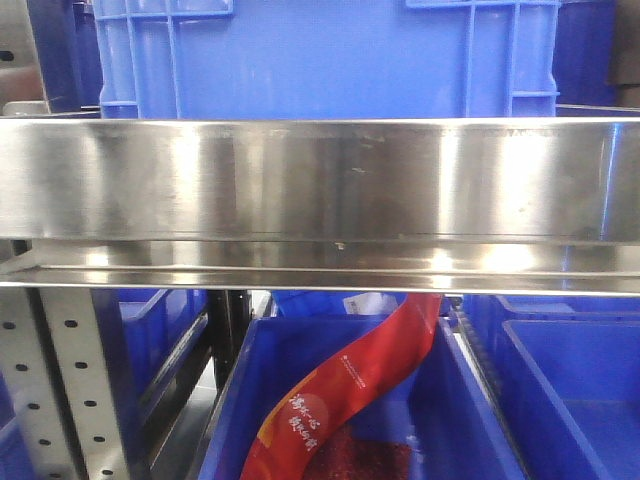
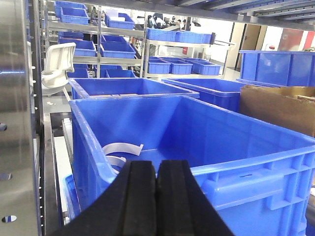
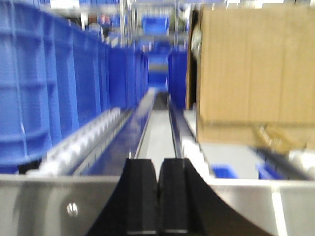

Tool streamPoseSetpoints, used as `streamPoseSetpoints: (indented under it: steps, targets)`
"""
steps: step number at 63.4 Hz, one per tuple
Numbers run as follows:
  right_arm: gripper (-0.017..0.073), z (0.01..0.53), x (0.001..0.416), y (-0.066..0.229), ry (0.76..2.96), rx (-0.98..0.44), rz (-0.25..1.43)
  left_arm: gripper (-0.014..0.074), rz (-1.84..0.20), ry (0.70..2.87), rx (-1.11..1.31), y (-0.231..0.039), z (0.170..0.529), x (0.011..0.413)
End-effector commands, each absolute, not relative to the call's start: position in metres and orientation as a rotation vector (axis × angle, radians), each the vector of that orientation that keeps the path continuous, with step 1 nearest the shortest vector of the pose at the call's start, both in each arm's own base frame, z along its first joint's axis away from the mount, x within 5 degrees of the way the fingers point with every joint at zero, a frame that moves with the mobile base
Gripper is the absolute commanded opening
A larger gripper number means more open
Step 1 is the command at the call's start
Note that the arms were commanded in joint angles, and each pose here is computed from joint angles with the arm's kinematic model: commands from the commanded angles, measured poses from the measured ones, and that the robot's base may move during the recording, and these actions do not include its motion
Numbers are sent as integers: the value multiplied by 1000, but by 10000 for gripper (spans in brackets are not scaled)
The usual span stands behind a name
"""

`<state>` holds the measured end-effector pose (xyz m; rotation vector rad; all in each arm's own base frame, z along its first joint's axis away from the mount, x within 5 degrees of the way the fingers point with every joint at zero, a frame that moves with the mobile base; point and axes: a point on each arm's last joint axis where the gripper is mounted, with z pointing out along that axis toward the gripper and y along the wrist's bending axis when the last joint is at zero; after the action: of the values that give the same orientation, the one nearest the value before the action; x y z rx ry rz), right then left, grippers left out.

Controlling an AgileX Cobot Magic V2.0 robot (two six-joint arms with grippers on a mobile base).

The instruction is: Grab PVC pipe and place in blue bin

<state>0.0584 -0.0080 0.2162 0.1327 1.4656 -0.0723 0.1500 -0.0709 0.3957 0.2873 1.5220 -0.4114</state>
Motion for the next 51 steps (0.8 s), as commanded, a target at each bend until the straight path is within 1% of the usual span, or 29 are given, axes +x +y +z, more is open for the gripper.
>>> streamPoseSetpoints:
  steps: [1, 51]
  targets:
    - [-169, 216, 55, -8, 1446, 128, -81, -111, -428, 1502, 275, -71, 398, 148]
    - [-169, 215, 55, -8, 1456, 128, -81, -111, -428, 1497, 273, -70, 399, 148]
